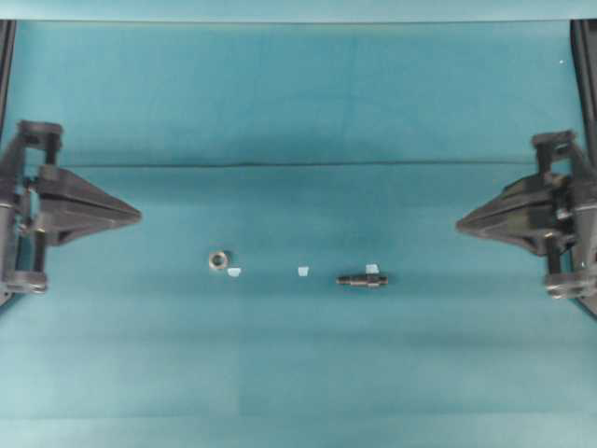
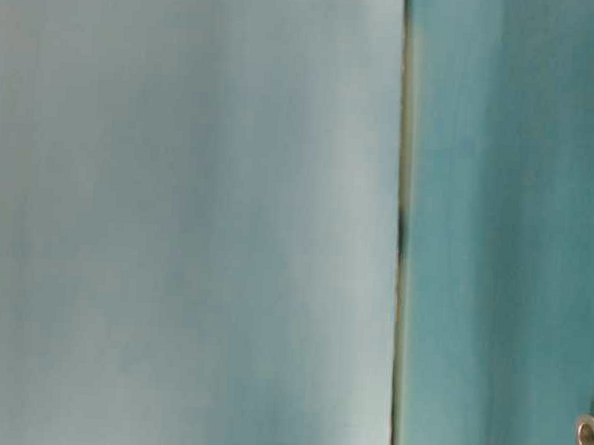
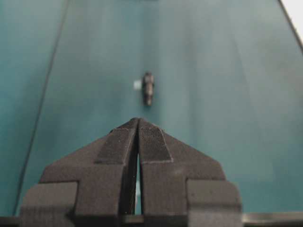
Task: Insert the washer onto the shaft with both hands.
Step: 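Move both grippers down toward the washer and the threaded shaft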
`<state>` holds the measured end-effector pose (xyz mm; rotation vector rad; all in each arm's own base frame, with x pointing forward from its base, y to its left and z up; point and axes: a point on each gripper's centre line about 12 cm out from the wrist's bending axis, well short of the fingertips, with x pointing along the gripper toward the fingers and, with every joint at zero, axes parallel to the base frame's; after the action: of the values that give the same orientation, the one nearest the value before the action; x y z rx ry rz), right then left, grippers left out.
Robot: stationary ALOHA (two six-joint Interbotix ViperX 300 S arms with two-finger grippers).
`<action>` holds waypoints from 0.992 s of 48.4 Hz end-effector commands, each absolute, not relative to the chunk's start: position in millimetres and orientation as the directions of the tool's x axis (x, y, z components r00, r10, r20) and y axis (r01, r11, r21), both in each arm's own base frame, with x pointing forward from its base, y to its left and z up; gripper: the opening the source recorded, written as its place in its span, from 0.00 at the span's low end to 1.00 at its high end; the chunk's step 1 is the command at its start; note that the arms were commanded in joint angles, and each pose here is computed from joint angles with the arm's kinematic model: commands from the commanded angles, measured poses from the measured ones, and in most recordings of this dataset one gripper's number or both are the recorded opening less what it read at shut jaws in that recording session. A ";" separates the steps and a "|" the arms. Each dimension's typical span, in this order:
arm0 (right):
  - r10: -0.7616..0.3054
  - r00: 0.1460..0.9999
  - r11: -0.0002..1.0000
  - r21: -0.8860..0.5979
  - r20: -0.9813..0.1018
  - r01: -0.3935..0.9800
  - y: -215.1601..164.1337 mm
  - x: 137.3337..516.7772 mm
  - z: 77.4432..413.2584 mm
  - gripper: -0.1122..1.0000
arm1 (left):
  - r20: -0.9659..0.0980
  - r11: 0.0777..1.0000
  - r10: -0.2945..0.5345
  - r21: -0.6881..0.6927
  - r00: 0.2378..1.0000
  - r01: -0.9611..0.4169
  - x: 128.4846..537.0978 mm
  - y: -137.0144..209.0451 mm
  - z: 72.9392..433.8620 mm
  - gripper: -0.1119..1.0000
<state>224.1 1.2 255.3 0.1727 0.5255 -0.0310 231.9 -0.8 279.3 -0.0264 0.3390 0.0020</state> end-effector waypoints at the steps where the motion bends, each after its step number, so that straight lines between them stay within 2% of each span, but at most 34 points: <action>1: 0.015 0.852 0.981 0.173 -0.524 0.089 0.7 236.2 260.5 0.02 | -0.360 1.000 -0.002 -0.026 0.933 -0.008 245.1 -0.8 284.6 0.12; 11: 0.017 0.765 0.979 0.165 -0.644 0.117 0.7 260.8 241.9 0.02 | -0.486 1.000 -0.002 -0.025 0.874 -0.012 272.0 -1.3 268.3 0.12; 22: 0.011 0.626 0.985 0.118 -0.780 0.129 -0.4 291.0 223.1 0.02 | -0.637 1.000 0.001 -0.021 0.771 -0.018 292.9 -1.2 246.9 0.12; 33: 0.016 0.480 0.985 0.095 -0.877 0.141 -0.1 317.8 206.5 0.02 | -0.743 0.999 0.003 -0.021 0.669 -0.027 312.4 -1.1 227.5 0.12; 40: 0.011 0.432 0.987 0.078 -0.902 0.137 -0.8 329.4 200.4 0.02 | -0.810 0.997 0.004 -0.045 0.587 -0.070 323.4 -1.1 217.0 0.12; 48: 0.009 0.426 0.988 0.075 -0.905 0.136 -1.1 338.7 198.9 0.02 | -0.859 0.990 0.006 -0.066 0.512 -0.123 327.7 -0.9 198.1 0.12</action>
<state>332.6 -0.3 191.5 0.1460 1.1534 -0.0796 322.0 -0.6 195.7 -0.1142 1.0366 0.0714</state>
